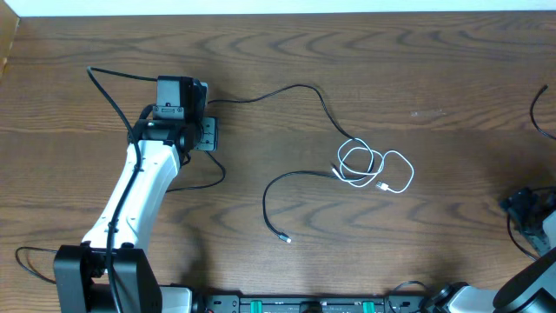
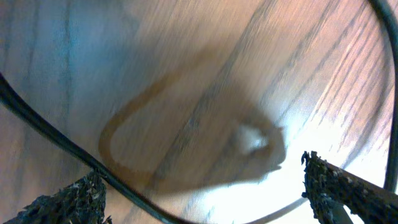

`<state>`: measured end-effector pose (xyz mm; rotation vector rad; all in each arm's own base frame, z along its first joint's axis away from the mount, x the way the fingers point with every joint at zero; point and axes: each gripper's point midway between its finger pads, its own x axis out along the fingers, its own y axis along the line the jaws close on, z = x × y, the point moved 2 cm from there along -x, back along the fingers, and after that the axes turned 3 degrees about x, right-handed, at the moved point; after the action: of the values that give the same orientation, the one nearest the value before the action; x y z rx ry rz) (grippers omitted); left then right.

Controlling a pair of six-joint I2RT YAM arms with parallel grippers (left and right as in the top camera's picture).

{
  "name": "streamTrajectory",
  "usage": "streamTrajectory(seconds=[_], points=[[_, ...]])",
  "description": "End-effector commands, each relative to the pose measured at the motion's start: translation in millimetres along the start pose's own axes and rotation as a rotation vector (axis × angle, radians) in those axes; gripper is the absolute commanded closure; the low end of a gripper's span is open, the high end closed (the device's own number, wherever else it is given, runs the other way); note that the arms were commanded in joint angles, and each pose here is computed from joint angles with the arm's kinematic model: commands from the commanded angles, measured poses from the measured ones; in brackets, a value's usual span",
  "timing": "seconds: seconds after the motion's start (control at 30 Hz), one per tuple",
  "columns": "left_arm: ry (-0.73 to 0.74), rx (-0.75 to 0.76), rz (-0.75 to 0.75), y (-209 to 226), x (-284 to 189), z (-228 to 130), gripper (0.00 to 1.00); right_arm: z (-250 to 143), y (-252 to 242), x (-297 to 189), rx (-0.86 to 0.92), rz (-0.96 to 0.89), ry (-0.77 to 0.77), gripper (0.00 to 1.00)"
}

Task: Untangle cables

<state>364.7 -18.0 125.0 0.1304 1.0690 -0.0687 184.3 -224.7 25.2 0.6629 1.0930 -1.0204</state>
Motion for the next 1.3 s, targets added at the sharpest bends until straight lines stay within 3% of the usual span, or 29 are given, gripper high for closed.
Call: streamTrajectory(seconds=[0.0, 0.4, 0.53, 0.67, 0.93, 1.27], points=[[-0.021, -0.012, 0.006, 3, -4, 8, 0.38, 10, -13, 2, 0.055, -0.034, -0.029, 0.01], [-0.018, -0.017, 0.002, 3, -4, 8, 0.38, 51, -36, -5, 0.217, -0.023, -0.142, 0.01], [-0.019, -0.046, 0.002, 3, -4, 8, 0.38, 52, -7, -7, 0.136, 0.166, -0.121, 0.01], [-0.018, -0.058, 0.001, 3, -4, 8, 0.38, 37, 29, -16, 0.076, 0.404, -0.033, 0.01], [-0.019, -0.058, 0.002, 3, -4, 8, 0.38, -11, 57, -34, -0.017, 0.616, 0.177, 0.04], [-0.019, -0.058, 0.002, 3, -4, 8, 0.38, -35, 75, -41, -0.159, 0.628, 0.238, 0.02]])
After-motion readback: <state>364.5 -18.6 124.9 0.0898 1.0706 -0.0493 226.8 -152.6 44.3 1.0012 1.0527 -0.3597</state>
